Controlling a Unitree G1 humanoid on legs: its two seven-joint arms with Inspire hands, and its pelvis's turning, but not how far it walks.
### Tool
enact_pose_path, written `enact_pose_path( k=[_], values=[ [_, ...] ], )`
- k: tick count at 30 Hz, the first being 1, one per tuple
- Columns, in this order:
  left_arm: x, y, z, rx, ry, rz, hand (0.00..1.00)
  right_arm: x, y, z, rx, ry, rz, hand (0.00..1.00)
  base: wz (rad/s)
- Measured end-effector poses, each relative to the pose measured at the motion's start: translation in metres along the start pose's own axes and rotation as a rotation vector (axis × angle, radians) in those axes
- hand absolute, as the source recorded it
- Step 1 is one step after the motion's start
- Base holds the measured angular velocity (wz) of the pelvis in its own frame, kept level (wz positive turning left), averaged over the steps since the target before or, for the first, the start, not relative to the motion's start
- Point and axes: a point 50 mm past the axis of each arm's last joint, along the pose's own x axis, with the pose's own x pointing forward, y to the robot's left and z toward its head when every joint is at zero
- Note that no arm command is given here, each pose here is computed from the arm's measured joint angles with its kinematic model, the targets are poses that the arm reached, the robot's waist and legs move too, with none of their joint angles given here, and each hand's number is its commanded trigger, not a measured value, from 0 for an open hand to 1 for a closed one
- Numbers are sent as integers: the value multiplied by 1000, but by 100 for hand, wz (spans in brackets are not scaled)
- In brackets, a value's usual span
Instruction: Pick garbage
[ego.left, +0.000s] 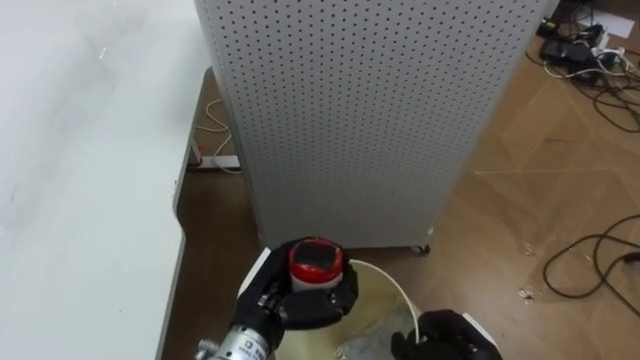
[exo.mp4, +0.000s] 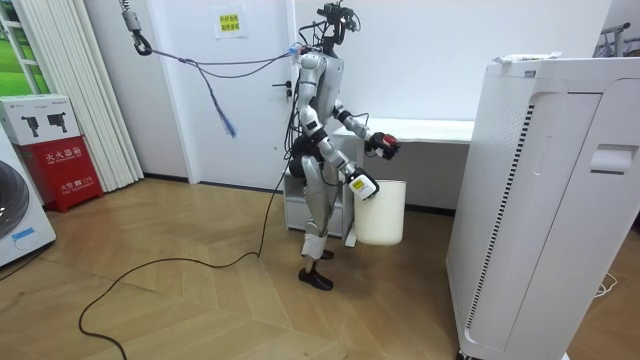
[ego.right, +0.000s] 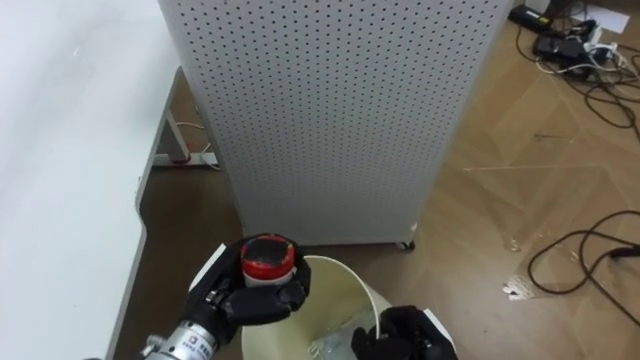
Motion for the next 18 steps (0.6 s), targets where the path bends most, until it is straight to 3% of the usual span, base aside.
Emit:
enact_pose_path(
  k=[1,10,18],
  values=[
    [-1,-1,-2,1,9,-4,0,0,0,1,8,-4,-2,100,0],
    [-6,-10,-28,13,122,-75,0,1,2,2,14,-21,0,100,-3],
    [-7,-14,-30,6,128,-136,0,1,4,-2,10,-5,-9,100,-2]
  ],
)
